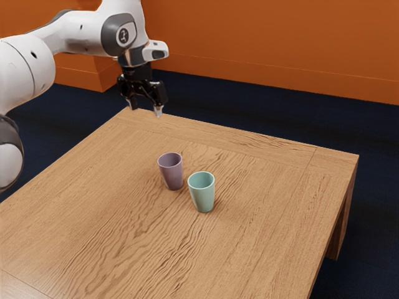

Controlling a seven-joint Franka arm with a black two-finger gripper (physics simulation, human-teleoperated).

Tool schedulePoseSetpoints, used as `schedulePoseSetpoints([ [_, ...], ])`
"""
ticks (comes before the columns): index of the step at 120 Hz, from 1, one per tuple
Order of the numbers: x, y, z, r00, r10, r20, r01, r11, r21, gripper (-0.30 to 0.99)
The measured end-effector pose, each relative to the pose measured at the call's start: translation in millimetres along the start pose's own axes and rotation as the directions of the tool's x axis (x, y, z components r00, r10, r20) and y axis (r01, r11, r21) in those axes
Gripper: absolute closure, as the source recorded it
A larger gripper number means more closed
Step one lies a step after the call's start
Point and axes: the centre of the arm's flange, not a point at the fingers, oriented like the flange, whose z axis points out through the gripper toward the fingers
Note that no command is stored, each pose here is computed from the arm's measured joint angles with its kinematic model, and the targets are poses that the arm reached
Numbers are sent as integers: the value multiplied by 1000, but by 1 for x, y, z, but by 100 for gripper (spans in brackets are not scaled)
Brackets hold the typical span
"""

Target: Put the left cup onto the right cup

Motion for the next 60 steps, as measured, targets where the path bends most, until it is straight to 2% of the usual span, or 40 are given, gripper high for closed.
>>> schedulePoseSetpoints([
  [39, 19, -13, 63, 999, 19, 33, -19, 1000, -23, 0],
  [60, 28, -20, 88, 999, 36, 19, -35, 999, -32, 0],
])
